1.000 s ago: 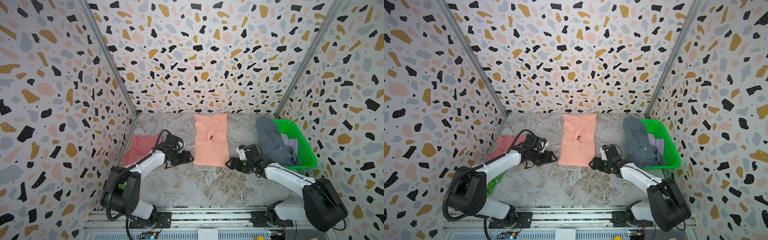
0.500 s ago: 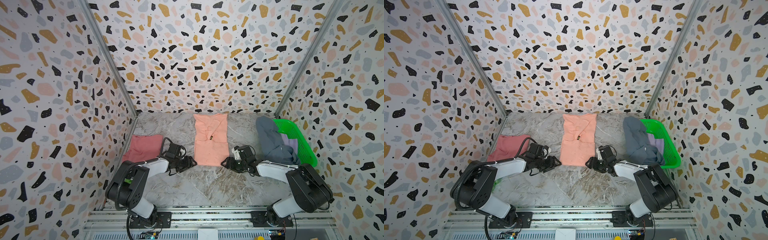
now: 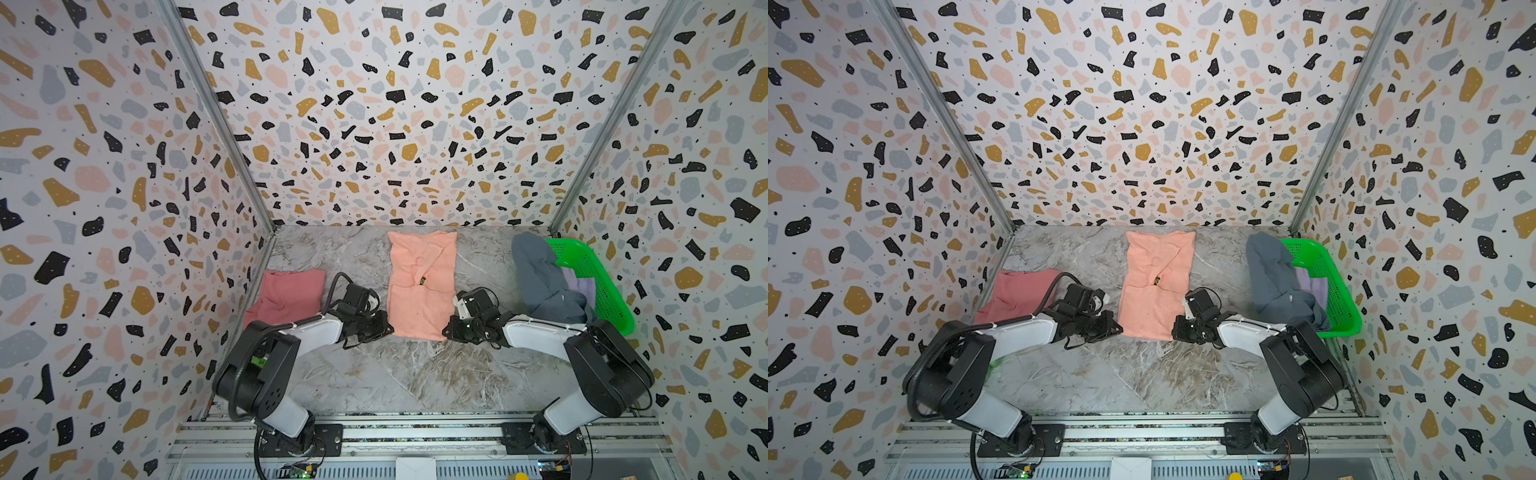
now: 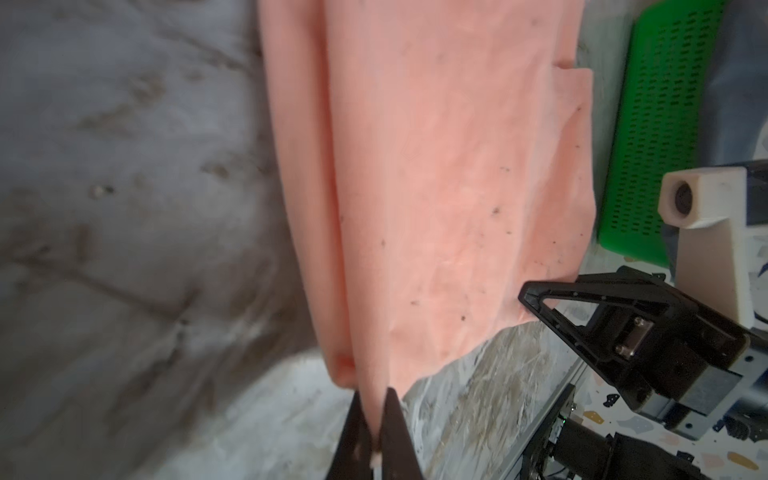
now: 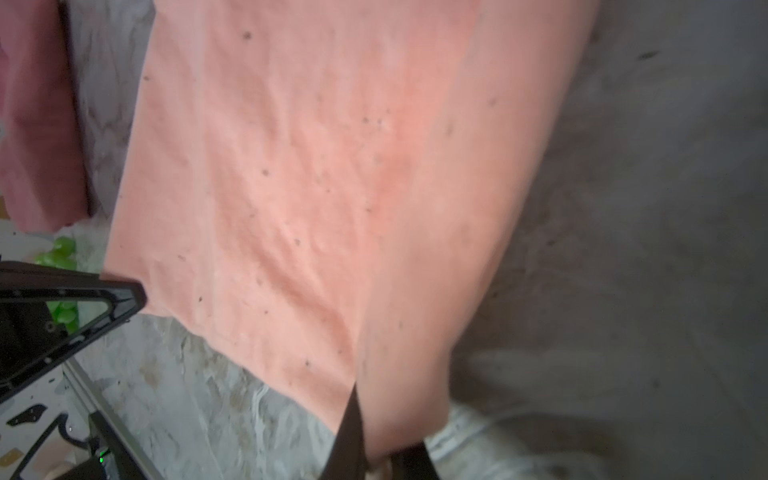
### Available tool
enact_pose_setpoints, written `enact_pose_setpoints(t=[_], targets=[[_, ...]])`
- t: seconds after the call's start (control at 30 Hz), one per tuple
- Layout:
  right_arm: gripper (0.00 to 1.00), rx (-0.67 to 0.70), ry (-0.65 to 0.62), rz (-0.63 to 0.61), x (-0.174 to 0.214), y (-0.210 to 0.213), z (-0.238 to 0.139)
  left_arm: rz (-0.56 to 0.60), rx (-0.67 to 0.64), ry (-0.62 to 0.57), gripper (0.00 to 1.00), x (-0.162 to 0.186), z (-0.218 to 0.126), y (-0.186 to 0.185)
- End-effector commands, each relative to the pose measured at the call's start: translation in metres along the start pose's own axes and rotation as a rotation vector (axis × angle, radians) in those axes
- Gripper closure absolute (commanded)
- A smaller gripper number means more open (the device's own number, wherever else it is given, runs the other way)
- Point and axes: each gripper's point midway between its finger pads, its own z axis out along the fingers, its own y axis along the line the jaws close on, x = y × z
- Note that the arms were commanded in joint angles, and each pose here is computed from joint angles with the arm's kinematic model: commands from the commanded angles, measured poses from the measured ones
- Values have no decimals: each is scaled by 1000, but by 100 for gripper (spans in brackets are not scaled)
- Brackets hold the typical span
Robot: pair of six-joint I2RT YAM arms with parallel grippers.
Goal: Fold and stack the t-shirts
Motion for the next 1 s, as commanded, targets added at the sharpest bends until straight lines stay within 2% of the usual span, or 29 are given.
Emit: enact_pose_setpoints(t=[0.0, 0.1, 0.2, 0.33, 0.47, 0.63, 0.77, 0.97], targets=[[94, 24, 96, -75, 45, 3, -24, 21, -55, 61, 100, 49, -19, 6], [94, 10, 126, -82, 73, 11, -47, -14, -40, 35, 100, 74, -37, 4], [93, -44, 112, -69, 86, 24, -70, -55, 19, -23, 100, 80, -60, -7], [92, -130, 63, -73, 78, 47, -92, -125, 141, -118, 100, 70, -83, -34], [92, -122, 48, -115, 55, 63, -92, -79, 171, -171, 100, 44, -93, -60], [92, -113, -59, -102, -14, 70, -95, 41, 152, -239, 100, -18, -99, -93], [92, -145, -124, -93, -78, 69, -96, 69, 156, -245, 100, -75, -87, -100], [90, -201, -140, -65, -169, 49, -61, 103, 153, -237, 100, -167, -55, -101]])
